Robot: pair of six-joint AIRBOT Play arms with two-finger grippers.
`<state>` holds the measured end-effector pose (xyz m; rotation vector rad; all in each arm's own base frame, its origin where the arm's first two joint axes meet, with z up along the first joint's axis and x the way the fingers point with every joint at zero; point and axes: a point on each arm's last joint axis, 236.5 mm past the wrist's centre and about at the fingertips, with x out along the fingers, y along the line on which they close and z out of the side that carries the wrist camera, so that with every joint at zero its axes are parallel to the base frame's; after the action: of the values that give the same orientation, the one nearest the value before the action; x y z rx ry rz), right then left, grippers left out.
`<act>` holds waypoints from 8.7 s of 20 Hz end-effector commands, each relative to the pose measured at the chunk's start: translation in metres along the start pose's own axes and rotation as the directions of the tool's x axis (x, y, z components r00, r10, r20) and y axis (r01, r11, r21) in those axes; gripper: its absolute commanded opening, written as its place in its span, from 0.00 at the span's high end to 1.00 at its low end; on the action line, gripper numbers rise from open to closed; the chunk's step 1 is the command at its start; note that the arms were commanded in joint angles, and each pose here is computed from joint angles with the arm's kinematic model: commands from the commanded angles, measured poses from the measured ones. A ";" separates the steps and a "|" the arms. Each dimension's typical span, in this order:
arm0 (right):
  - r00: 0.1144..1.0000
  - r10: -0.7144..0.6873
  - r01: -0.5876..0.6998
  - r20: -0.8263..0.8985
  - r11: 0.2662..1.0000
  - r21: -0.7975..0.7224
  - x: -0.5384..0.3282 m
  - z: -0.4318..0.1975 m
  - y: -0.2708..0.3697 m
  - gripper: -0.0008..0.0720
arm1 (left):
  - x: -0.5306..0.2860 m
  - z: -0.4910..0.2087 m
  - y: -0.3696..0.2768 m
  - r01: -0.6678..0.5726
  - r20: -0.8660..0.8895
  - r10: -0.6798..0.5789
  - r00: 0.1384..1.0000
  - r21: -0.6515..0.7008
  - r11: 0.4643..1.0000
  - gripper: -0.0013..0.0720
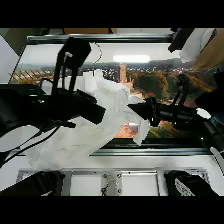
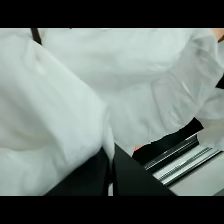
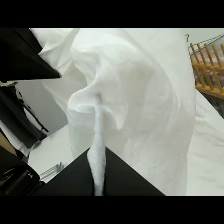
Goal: Fold the clothes and pants, and hang the long-sleeved shirts on hangers.
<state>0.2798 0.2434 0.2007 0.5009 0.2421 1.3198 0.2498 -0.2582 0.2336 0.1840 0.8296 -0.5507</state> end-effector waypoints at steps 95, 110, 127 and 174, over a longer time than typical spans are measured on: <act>-0.375 -0.684 0.927 0.626 -0.264 0.268 -0.476 0.413 0.029 0.99 | 0.005 0.016 0.105 -0.189 0.010 0.191 0.982 -0.100 0.977 0.97; -0.432 -0.608 0.901 0.666 -0.327 0.286 -0.528 0.426 -0.013 0.99 | 0.005 0.016 0.104 -0.187 0.010 0.189 0.982 -0.101 0.977 0.97; -0.646 -0.503 0.752 0.573 -0.545 0.370 -0.595 0.398 0.047 0.99 | 0.006 0.029 0.070 -0.117 0.074 0.119 0.990 -0.037 0.992 0.97; -0.640 -0.520 0.760 0.566 -0.534 0.370 -0.575 0.396 0.065 0.32 | 0.006 0.028 0.069 -0.115 0.071 0.118 0.990 -0.038 0.993 0.97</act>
<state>0.2678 -0.4098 0.4729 0.1086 -0.1198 -1.0021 0.3081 -0.2120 0.2436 0.1788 0.7525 -0.4310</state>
